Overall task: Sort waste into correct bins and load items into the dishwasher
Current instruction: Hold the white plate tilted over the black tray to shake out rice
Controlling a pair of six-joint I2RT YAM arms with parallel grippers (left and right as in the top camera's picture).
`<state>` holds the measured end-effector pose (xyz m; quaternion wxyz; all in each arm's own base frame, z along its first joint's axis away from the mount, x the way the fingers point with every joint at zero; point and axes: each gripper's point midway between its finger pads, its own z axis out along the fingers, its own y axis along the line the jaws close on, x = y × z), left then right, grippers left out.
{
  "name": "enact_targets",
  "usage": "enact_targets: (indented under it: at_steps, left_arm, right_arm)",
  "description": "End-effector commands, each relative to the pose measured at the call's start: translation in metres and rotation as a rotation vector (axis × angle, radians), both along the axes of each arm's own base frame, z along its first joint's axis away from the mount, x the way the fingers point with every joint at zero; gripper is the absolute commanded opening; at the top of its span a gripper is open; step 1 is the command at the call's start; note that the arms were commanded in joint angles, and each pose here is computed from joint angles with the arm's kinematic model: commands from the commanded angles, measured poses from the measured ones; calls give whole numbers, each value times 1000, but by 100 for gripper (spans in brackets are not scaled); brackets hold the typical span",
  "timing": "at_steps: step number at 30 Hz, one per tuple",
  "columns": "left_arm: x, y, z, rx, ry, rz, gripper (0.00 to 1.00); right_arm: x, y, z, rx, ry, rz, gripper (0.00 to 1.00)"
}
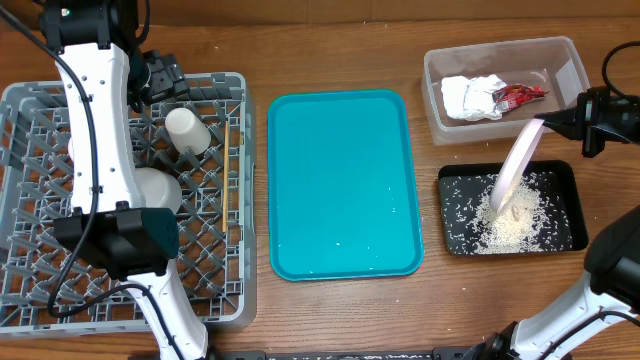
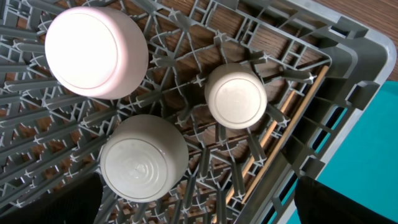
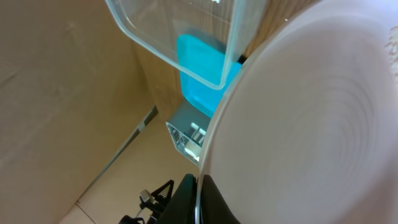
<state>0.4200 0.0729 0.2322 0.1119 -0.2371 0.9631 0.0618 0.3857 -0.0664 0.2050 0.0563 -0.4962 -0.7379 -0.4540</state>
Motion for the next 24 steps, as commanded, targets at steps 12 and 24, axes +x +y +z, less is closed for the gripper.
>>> enact_targets:
  at_steps: [12,24]
  left_arm:
    - [1,-2,8,12,-23,-24,100]
    - [1,-2,8,12,-23,-24,100]
  right_arm:
    - [6,-6,10,-11,-99,6,4]
    - [-9,12,18,35,-99,77,4]
